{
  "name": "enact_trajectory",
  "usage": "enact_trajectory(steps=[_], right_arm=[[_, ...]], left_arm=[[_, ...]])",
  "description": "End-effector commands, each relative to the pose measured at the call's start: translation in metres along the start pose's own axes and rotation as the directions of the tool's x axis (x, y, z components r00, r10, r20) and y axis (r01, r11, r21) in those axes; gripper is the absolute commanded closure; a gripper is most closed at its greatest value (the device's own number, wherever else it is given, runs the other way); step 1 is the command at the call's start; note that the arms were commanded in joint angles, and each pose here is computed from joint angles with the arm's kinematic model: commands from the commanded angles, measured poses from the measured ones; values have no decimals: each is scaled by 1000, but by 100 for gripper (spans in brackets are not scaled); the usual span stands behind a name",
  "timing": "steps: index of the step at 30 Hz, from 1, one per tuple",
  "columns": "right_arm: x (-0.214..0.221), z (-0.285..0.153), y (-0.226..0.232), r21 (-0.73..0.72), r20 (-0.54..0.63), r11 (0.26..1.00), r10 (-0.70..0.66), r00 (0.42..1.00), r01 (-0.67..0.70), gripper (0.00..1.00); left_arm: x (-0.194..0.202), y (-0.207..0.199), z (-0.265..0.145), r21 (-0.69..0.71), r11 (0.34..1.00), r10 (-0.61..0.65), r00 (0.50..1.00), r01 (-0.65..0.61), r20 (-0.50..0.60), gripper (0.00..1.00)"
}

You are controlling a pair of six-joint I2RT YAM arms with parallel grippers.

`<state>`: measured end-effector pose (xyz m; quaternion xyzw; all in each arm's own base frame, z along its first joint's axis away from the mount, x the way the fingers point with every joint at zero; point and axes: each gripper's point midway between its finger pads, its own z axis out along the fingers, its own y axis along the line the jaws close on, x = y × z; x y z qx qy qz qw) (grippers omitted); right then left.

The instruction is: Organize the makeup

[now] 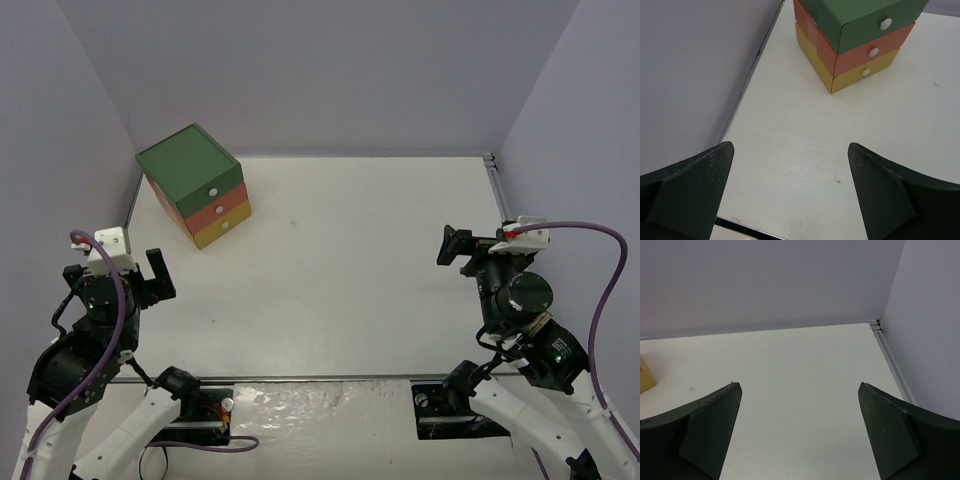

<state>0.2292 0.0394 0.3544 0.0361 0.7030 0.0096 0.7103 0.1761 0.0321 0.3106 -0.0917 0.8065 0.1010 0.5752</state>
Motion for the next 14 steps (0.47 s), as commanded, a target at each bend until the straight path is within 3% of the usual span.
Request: enact_trajectory(steps=[1,14], right_arm=[[-11,4,1,12,36,1000,24,999,-24,0],[-11,7,6,0,27,1000,14,1000,-14,0]], left_arm=[[-10,-2,6,-30,999,-44,999,44,22,3],[-5,-11,13,-14,999,-40,999,40,1,3]])
